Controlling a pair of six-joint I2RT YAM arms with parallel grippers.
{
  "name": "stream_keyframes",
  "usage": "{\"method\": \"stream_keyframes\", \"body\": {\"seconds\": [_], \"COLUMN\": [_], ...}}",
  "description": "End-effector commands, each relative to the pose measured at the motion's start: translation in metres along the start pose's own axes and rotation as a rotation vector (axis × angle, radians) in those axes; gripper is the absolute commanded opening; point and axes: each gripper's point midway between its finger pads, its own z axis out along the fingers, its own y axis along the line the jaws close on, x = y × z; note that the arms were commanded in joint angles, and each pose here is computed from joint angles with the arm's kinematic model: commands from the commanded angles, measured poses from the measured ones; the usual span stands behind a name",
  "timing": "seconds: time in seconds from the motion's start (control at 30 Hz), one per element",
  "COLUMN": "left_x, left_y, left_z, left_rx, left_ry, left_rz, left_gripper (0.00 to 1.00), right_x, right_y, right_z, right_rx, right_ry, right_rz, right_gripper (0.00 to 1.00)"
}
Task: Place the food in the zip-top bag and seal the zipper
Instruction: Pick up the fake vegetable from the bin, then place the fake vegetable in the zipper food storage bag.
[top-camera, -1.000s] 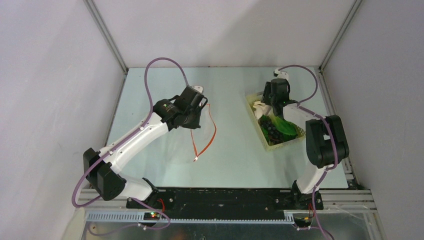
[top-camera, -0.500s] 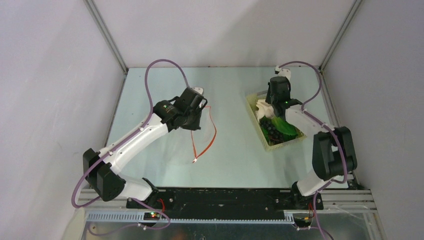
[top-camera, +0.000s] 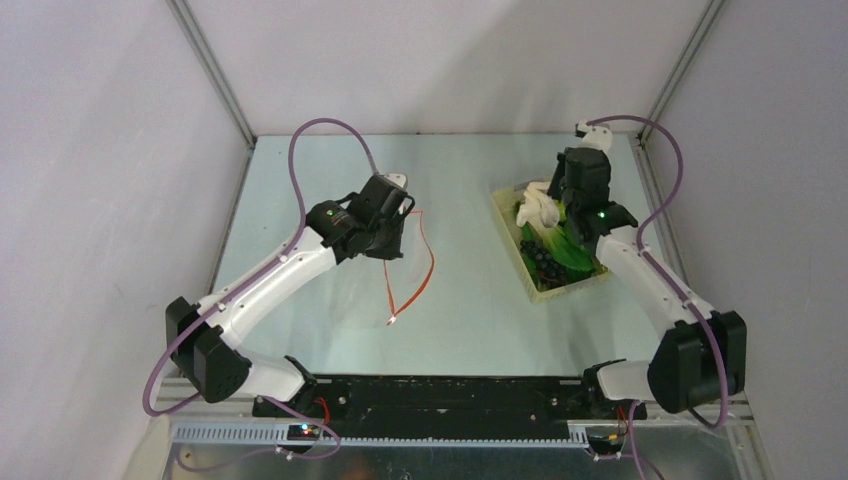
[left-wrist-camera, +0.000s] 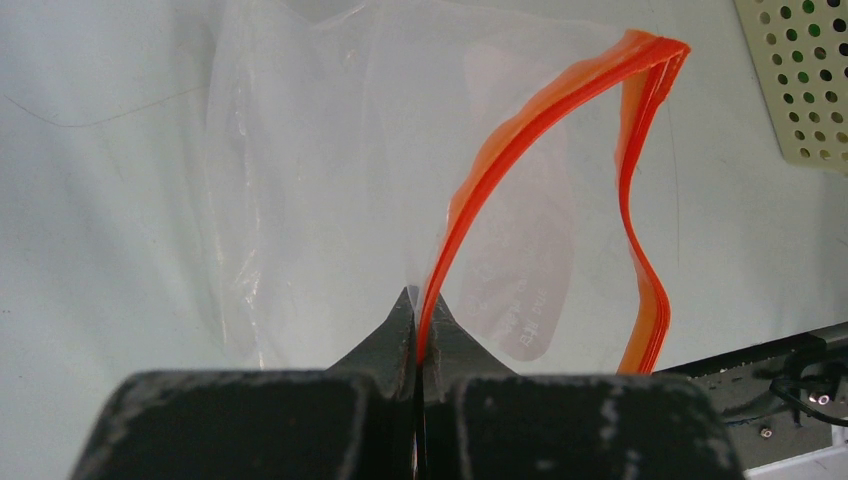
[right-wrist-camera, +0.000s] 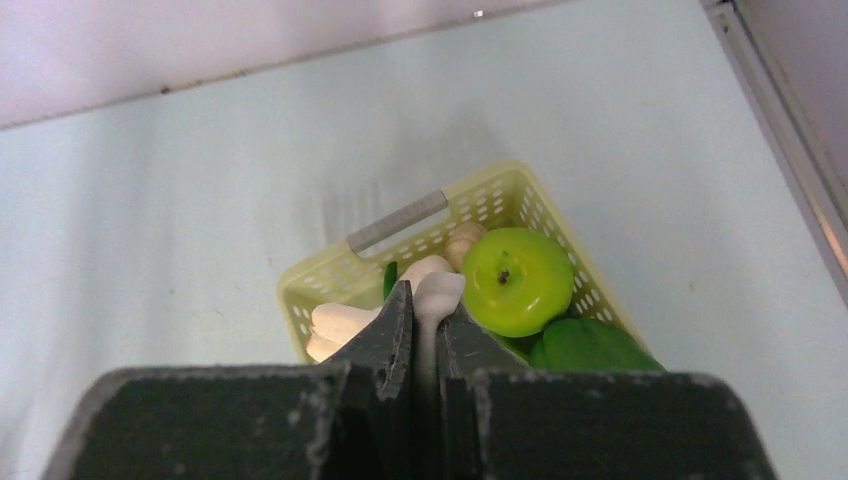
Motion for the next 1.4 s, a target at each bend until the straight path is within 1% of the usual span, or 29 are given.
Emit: {"method": "stream_keyframes", "body": {"seconds": [0.0,0.2,0.4,0.6,0.8,0.93,1.2,1.37], "left_x": [0.000,0.003,0.004,0.004,0.002,0.001,0.002,-0.001], "left_y": [-0.005,-0.006,-0.007,-0.007,-0.008,-0.008,-0.018,-0.022], "left_z": [0.001,0.005,0.008,0.007,0.004,0.001,-0.006,-0.013], "left_rx": [0.025,0.019,0.017,0.022,0.027,0.036,0.100,0.129], "left_ry": [0.002,0.019,0.036,0.032,0.021,0.016,0.020,0.002], "left_rz": [-0.021,-0.025,-0.025,-0.027,-0.030,-0.030,-0.034,-0.038], "left_gripper": [0.00,0.00,0.00,0.00,0.00,0.00,0.00,0.00], "right_x": [-0.031,-0.053,-0.070,-0.069,-0.055,-0.053,-0.041,-0.024], "right_y": [0.001,0.007,0.036,0.086,0.138,0.174,0.221,0.233], "right_z": [-0.028,-0.062,-0.110,-0.155,-0.186,-0.206,-0.228,-0.220], "right_rx": [-0.044,-0.119,-0.287,-0.499,-0.681,-0.803,-0.938,-0.916], "right_ry": [-0.084,-0.132,-0.179,-0.170,-0.099,-0.090,-0.065,-0.033], "right_rz": [0.038,0.093,0.135,0.166,0.230,0.259,0.307,0.299], "right_gripper": [0.00,0.00,0.00,0.00,0.00,0.00,0.00,0.00]}}
